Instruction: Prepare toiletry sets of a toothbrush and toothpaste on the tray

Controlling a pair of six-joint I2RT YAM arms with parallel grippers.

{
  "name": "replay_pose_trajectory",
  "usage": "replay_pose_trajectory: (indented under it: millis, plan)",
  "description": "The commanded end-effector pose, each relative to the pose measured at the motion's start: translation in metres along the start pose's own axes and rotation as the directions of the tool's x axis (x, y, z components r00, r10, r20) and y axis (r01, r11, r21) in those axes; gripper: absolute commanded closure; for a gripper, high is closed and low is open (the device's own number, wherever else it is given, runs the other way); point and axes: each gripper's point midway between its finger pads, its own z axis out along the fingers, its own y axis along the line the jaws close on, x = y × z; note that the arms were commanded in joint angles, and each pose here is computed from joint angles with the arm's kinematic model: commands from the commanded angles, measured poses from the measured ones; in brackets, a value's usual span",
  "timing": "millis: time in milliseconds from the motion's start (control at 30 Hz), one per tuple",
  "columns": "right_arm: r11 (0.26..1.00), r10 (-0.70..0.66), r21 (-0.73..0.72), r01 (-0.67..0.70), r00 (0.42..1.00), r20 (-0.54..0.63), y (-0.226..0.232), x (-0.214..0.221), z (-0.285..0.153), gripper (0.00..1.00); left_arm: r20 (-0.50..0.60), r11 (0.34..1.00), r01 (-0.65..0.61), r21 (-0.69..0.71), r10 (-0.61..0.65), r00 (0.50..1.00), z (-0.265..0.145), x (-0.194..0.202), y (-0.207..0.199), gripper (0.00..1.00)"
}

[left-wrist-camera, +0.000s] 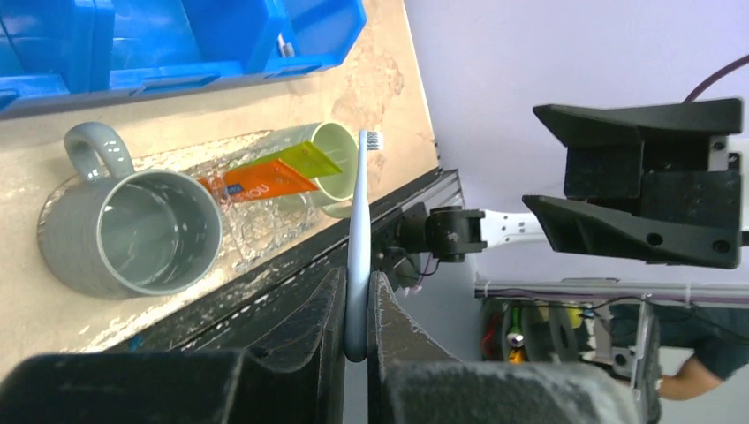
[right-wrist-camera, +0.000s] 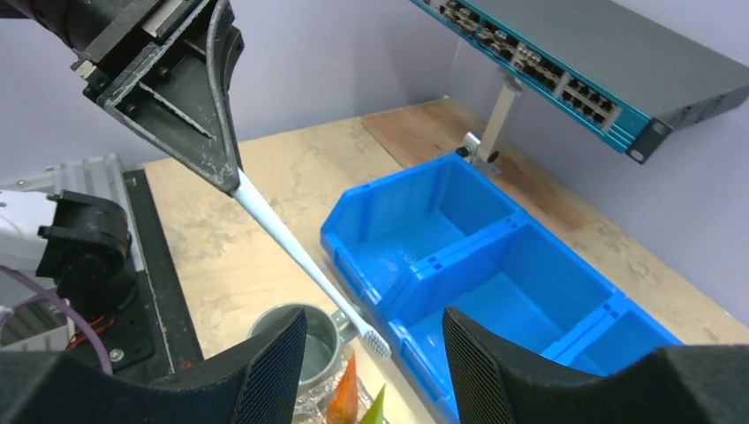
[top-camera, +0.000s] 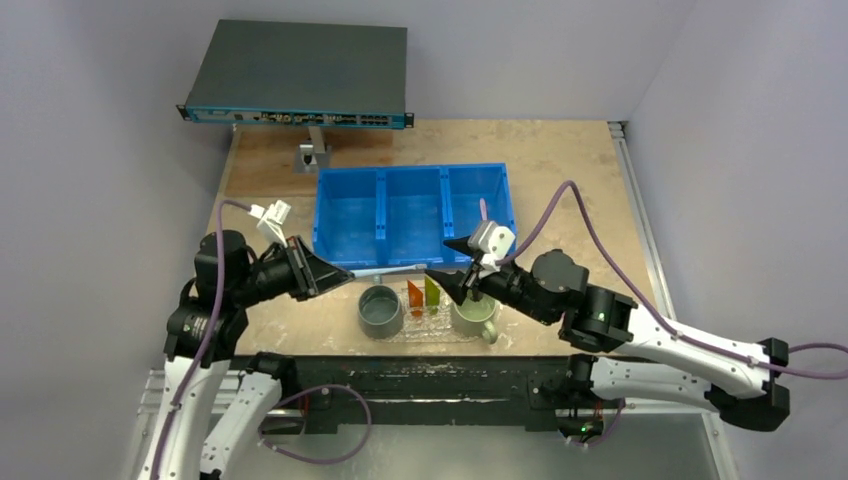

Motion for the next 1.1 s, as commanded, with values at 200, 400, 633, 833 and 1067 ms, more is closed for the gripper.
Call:
replay_pose_trajectory:
  millis: [200,400,633,833,1067]
  plan:
    - [0.992,0.085,-0.104,-0.073,0.990,0.116,-0.005,-0.005,-0.012,0.37,-0.063,0.957,0.093,0.275,-0.079,0.995,-0.004,-0.012,-0.027,1.00]
    - [0.977,0.044,-0.211,0.002,0.976,0.211,0.007,-0.010,-0.024,0.35,-0.106,0.935,0.121,0.334,-0.090,0.990,-0.009,-0.009,-0.032,1.00]
    - [0.952,0.003,-0.281,0.119,0.917,0.398,0.024,-0.025,-0.056,0.31,-0.138,0.914,0.128,0.386,-0.080,0.987,-0.011,-0.005,-0.036,1.00]
    - [0.928,-0.064,-0.291,0.232,0.870,0.488,0.033,-0.026,-0.071,0.30,-0.164,0.885,0.122,0.449,-0.052,0.985,-0.015,-0.002,-0.048,1.00]
    - [0.901,-0.127,-0.291,0.322,0.836,0.533,0.039,-0.026,-0.071,0.30,-0.204,0.860,0.075,0.506,0.034,0.978,-0.028,0.010,-0.071,1.00]
